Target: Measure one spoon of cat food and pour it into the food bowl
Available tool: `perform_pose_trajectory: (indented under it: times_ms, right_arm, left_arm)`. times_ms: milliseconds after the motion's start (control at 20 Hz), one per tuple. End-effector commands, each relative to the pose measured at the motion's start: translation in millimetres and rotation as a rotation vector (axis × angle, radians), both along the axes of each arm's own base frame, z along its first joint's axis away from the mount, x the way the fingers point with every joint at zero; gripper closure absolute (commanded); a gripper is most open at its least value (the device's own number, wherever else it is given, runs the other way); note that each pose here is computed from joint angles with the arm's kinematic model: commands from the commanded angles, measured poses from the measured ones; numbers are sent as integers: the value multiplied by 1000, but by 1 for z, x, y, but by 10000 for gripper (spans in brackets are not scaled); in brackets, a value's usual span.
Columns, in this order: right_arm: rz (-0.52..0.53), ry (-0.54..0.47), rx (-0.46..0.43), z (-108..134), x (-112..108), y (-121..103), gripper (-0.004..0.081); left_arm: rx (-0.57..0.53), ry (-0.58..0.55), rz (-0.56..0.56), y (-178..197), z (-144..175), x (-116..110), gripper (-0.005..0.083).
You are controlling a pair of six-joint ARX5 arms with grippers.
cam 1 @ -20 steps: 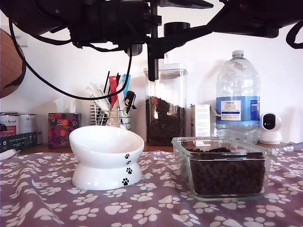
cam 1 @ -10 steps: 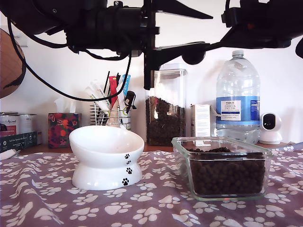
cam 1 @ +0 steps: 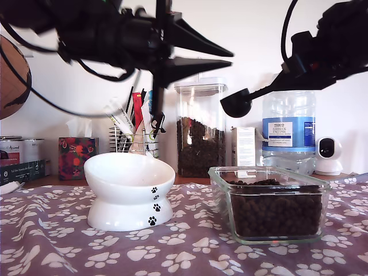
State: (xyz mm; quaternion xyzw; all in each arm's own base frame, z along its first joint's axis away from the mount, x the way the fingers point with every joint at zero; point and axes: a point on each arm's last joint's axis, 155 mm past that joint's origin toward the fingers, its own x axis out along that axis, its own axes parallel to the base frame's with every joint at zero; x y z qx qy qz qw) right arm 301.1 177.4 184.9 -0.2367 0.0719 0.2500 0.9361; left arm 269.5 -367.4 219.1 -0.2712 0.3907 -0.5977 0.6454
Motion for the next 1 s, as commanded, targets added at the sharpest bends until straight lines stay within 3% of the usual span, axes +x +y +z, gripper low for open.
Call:
perform_pose_trajectory:
  times_ms: [0, 200, 350, 450, 650, 950]
  right_arm:
    - [19, 29, -106, 4, 1, -1, 783]
    - [79, 68, -311, 0, -6, -6, 783]
    - [130, 132, -482, -23, -16, -15, 783]
    - [170, 128, -549, -27, -19, -13, 783]
    - [211, 135, -727, -35, -18, -14, 783]
    - [242, 143, -1032, -46, -3, -20, 783]
  left_arm:
    - [109, -85, 38, 16, -2, -8, 793]
    - [378, -273, 171, 61, -21, -3, 793]
    - [492, -398, 235, 90, -13, -5, 793]
    - [560, -474, 269, 109, -7, -6, 793]
    - [571, -554, 335, 130, 3, -16, 793]
    - [595, -594, 422, 154, -17, -23, 793]
